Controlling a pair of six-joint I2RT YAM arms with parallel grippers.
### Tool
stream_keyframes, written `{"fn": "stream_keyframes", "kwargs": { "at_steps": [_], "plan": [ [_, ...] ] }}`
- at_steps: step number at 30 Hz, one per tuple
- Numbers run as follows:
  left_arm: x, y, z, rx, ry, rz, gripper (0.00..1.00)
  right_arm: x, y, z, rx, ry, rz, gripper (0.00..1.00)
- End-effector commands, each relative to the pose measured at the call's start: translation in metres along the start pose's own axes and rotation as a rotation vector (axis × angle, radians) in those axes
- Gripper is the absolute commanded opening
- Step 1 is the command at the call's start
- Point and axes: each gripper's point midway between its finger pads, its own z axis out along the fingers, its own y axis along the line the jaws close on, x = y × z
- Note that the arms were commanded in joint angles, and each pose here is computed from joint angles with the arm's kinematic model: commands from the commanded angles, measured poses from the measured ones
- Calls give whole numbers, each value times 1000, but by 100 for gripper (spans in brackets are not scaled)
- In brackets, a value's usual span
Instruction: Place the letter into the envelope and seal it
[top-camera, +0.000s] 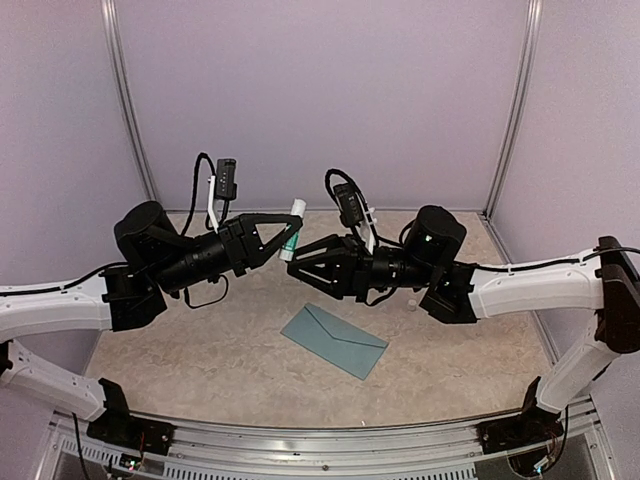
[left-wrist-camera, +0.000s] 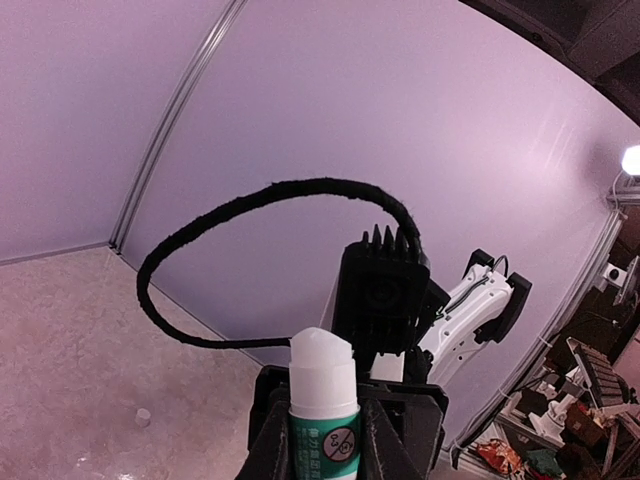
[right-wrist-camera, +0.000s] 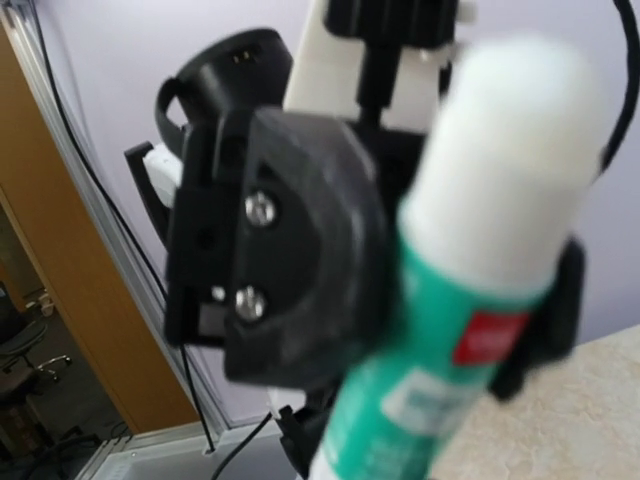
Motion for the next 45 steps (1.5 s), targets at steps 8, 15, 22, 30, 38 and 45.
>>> {"fn": "stream_keyframes", "kwargs": {
  "at_steps": [8, 15, 22, 30, 38, 45],
  "plan": [
    [2, -13, -4, 50, -10, -8, 13, -14, -1, 13, -12, -36, -15, 29],
    [5, -12, -5, 47, -5, -11, 13, -16, -3, 14, -2, -43, -17, 22],
    [9, -8, -6, 28, 10, -6, 18, -13, -4, 11, 19, -27, -19, 6],
    [15, -8, -7, 20, 70, -7, 54, -1, -3, 4, 47, 64, -25, 5],
    [23, -9, -5, 23, 135, -2, 48, 15, 0, -8, 68, 196, -15, 4],
    [27, -7, -1, 20, 145, -4, 19, 25, -3, -14, 106, 258, -3, 5]
  ]
}}
